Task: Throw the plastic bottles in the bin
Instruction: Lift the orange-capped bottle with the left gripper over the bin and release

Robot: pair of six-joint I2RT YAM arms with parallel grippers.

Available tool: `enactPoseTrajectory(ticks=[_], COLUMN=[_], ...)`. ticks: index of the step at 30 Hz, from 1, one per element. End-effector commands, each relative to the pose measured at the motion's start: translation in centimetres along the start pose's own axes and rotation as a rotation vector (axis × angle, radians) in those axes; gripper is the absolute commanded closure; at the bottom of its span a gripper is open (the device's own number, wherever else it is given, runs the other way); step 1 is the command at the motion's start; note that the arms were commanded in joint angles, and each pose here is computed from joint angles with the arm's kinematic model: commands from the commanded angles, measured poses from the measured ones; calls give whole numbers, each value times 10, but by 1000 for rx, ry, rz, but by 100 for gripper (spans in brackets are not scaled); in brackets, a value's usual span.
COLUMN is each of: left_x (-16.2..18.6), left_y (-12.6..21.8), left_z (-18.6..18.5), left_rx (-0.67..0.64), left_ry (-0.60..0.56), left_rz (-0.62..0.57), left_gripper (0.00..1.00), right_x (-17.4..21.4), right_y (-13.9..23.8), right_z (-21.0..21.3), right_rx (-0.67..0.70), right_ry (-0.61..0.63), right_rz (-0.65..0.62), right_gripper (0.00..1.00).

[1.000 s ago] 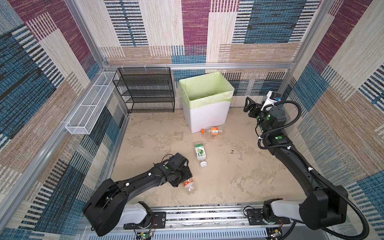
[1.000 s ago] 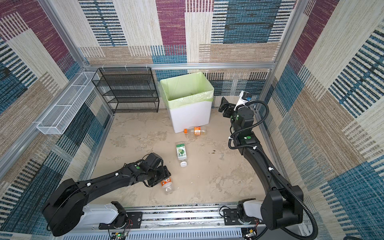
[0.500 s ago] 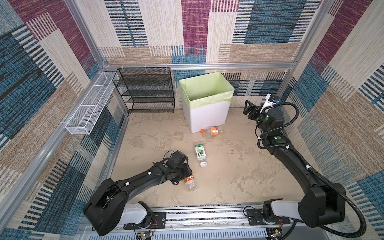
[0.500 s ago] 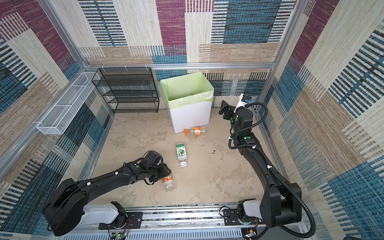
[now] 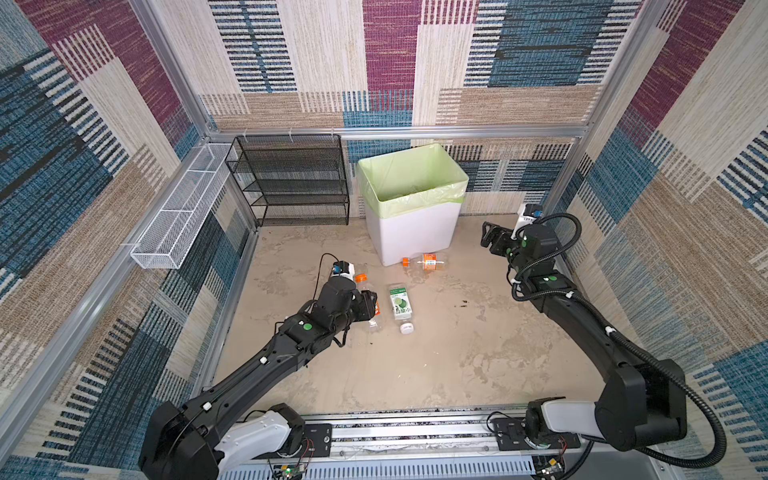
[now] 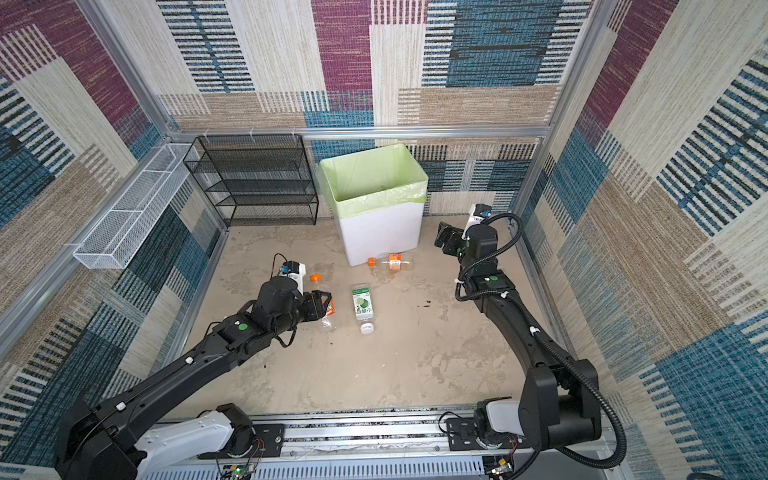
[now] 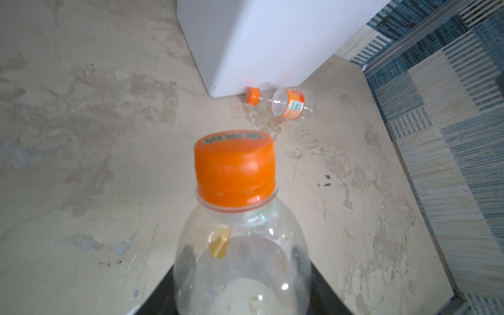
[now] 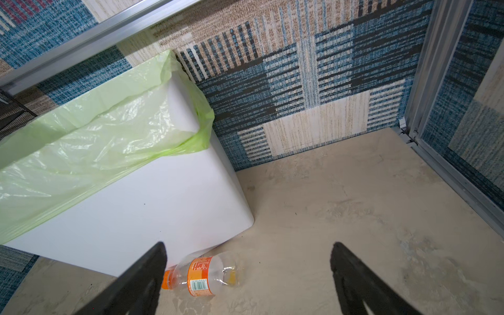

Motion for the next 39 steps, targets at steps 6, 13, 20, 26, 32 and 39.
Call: enactPoseTrajectory(ticks=[6,13,20,26,32,39], left_x=[-74,-113,-138,-142,-172,-275], left_y=[45,100,169,216,210,94], left_z=[-47,-76,-102,-108,-144,-214], left_rx=[185,330,461,546,549,434], left_ry=[-219,-327,-446,-510,-576,-518], left_rz=[-416,-730,-998,-1232,-1330,-1069], left_gripper=[46,45,45,43,43,37], right_x=[13,45,58,61,57,52], right_y=[7,5,7,7,5,5], right_z=[-4,-9,-11,-10,-8,-3], right_rx=[13,22,24,14,6,-31], right_ry=[-4,4,-6,-20,-32,-65], right_rz=[18,97,116,114,102,80], right_gripper=[8,8,8,9,9,10])
Point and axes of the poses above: each gripper's point midway between its finger pads, its own y axis back along the fingers, its own z axis along the line the jaws close on, x = y × z, the point moved 4 cm from there along y, back along the fingers, and after that the axes turned 11 degrees about y, right-handed, at the moved point
